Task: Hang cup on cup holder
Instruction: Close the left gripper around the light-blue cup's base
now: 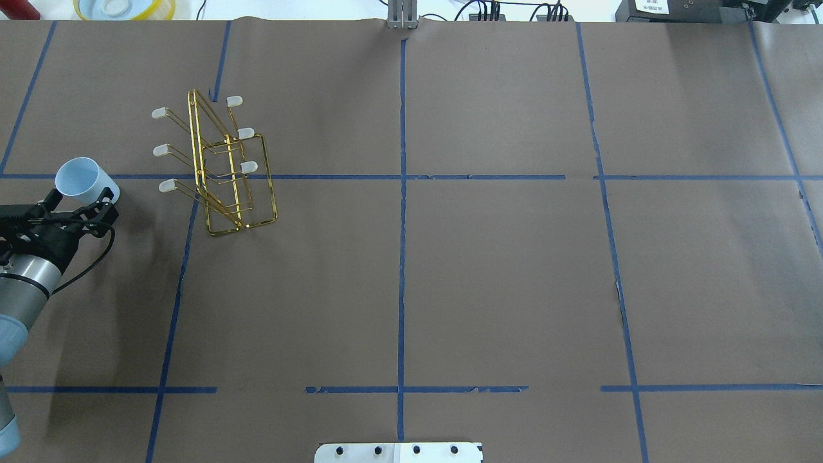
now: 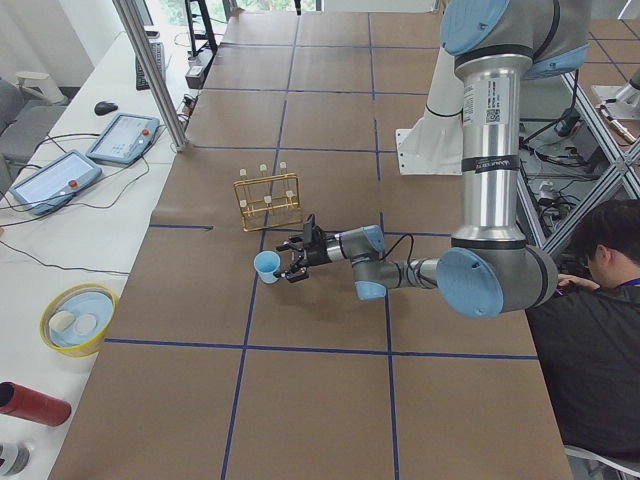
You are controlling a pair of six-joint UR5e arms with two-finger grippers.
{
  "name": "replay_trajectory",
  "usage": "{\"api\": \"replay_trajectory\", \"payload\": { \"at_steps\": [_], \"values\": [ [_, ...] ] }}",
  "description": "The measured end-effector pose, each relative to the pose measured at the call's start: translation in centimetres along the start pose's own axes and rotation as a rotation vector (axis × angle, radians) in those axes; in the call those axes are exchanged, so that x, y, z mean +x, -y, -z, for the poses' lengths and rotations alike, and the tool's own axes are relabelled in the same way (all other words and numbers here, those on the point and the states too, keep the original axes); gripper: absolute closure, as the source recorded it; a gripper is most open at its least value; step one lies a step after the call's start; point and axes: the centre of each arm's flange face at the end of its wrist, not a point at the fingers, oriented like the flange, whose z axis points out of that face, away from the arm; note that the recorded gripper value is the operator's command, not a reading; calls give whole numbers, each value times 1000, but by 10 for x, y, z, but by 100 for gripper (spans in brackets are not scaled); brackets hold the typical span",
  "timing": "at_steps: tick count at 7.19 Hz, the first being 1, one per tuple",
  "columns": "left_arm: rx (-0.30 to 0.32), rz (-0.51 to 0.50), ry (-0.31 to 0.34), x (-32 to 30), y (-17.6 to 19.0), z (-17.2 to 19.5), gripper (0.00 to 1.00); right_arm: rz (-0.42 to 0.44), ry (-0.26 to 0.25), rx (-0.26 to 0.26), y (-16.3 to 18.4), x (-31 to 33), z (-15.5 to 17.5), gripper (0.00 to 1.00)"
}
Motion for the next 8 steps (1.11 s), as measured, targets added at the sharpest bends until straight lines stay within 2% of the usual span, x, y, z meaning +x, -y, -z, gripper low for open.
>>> {"api": "replay_trajectory", "payload": {
  "at_steps": [8],
  "values": [
    [-65,-12,12,-8,-5,-23,0,0,0,0,0,0,0,0]
  ]
}}
